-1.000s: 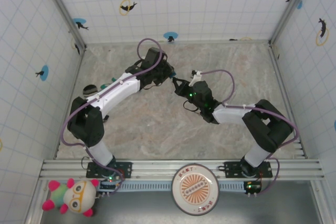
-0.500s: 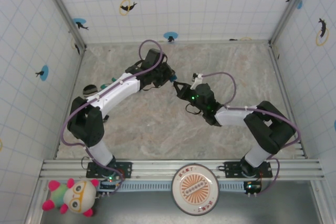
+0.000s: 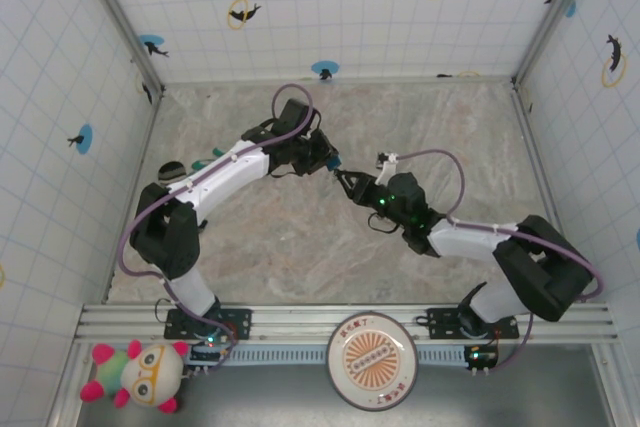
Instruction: Unlock with the key
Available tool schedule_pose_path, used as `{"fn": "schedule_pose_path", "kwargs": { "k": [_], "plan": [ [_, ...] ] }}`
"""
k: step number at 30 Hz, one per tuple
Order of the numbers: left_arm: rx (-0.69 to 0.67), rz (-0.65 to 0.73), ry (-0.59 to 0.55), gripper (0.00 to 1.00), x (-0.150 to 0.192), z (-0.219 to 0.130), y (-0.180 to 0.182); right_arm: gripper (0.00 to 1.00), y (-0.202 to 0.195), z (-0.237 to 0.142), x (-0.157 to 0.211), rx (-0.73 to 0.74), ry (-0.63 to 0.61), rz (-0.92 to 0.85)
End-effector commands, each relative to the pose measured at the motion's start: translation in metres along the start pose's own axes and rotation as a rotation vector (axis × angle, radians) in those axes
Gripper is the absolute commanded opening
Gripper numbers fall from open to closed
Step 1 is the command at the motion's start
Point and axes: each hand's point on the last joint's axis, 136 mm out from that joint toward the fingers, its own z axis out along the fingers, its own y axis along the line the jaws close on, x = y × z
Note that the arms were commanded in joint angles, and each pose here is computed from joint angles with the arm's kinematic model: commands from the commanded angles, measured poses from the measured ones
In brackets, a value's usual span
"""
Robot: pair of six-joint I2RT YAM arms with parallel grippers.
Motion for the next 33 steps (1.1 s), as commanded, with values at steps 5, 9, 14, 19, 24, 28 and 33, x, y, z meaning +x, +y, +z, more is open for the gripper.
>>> {"fn": "schedule_pose_path", "kwargs": {
  "k": [5, 9, 14, 19, 24, 28, 33],
  "plan": [
    [0.007, 0.024, 0.027, 0.00, 0.008, 0.001, 0.000, 0.28, 0.003, -0.003, 0.002, 0.005, 0.017, -0.006],
    [0.013, 0.023, 0.027, 0.00, 0.008, -0.002, -0.001, 0.27, 0.006, 0.005, 0.000, 0.007, 0.019, -0.006],
    [0.027, 0.026, 0.030, 0.00, 0.009, -0.005, -0.004, 0.24, 0.008, 0.011, -0.002, 0.001, 0.015, 0.000],
    [0.039, 0.030, 0.029, 0.00, 0.010, -0.008, -0.008, 0.27, 0.007, 0.015, -0.006, 0.010, 0.009, -0.001],
    [0.049, 0.026, 0.029, 0.00, 0.010, -0.010, -0.010, 0.23, 0.003, 0.019, -0.005, 0.014, 0.016, 0.016],
    [0.066, 0.027, 0.030, 0.00, 0.011, -0.012, -0.014, 0.17, 0.002, 0.021, -0.006, 0.010, 0.013, 0.022],
    [0.098, 0.028, 0.045, 0.00, 0.015, -0.012, -0.020, 0.09, 0.002, 0.022, -0.008, -0.002, 0.004, 0.032]
  ]
}}
